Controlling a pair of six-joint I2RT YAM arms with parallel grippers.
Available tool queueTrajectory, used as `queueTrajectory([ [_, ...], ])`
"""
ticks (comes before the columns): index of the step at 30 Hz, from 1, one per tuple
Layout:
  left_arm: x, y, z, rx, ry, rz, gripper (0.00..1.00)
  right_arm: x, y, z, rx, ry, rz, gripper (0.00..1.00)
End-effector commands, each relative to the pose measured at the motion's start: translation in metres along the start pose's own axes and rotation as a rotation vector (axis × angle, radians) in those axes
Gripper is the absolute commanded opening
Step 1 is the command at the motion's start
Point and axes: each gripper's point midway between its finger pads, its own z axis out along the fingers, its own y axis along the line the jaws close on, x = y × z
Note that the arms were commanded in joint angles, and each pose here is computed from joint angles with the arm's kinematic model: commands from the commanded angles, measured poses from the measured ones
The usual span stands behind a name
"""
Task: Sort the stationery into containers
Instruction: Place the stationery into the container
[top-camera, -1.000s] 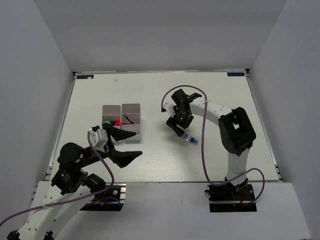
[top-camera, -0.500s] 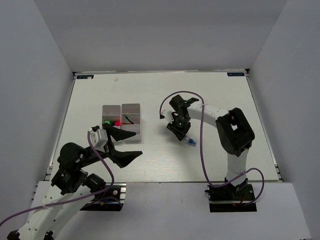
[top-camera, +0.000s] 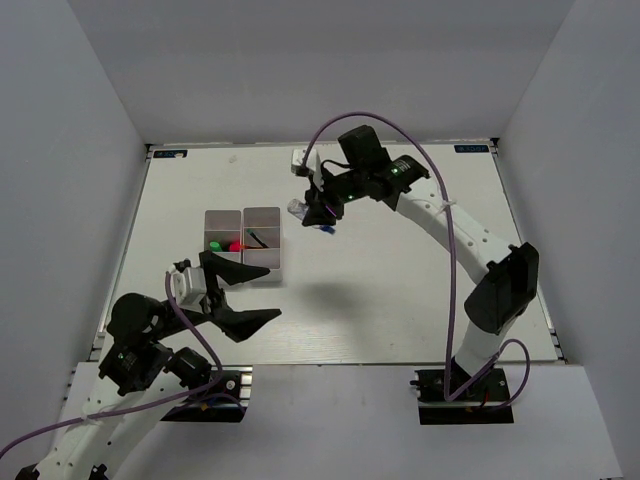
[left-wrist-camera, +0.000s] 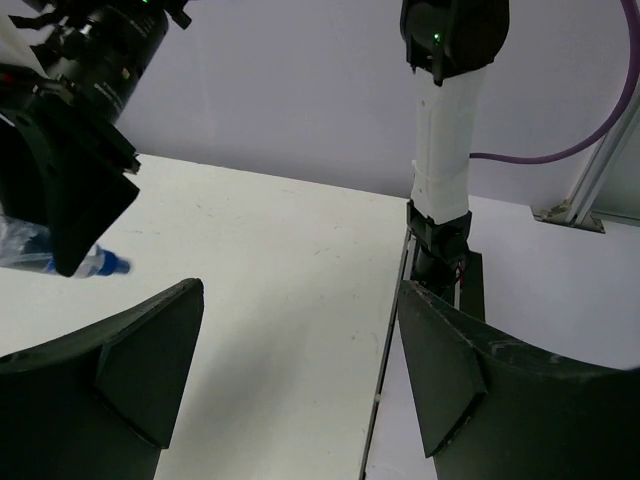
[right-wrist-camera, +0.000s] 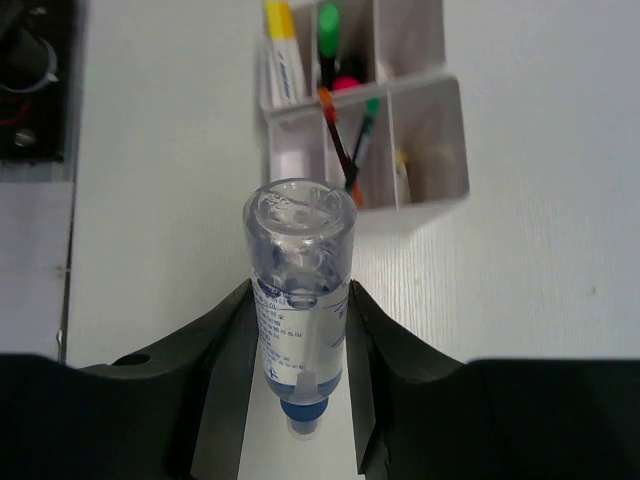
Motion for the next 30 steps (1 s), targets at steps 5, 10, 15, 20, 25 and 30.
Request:
queueTrajectory([
  [5,-0.004,-0.005,0.0,0.031,-0.007,0.022,0.88,-0.067,0.043,0.051,-0.367,-0.256,-0.129,0.0],
  [10,-0.004,-0.005,0.0,0.031,-0.008,0.031,0.88,-0.072,0.052,0.091,-0.449,-0.282,-0.157,0.0],
  [15,-0.004,-0.005,0.0,0.031,-0.008,0.031,0.88,-0.066,0.06,0.119,-0.483,-0.27,-0.189,0.0],
  [20,-0.004,-0.005,0.0,0.031,-0.008,0.031,0.88,-0.048,0.058,0.138,-0.508,-0.271,-0.249,0.0],
  [25,-0.004,-0.003,0.0,0.022,-0.009,0.031,0.88,-0.032,0.056,0.152,-0.53,-0.271,-0.302,0.03],
  [30,-0.004,-0.003,0.0,0.022,-0.009,0.031,0.88,-0.017,0.048,0.165,-0.52,-0.256,-0.33,0.04],
])
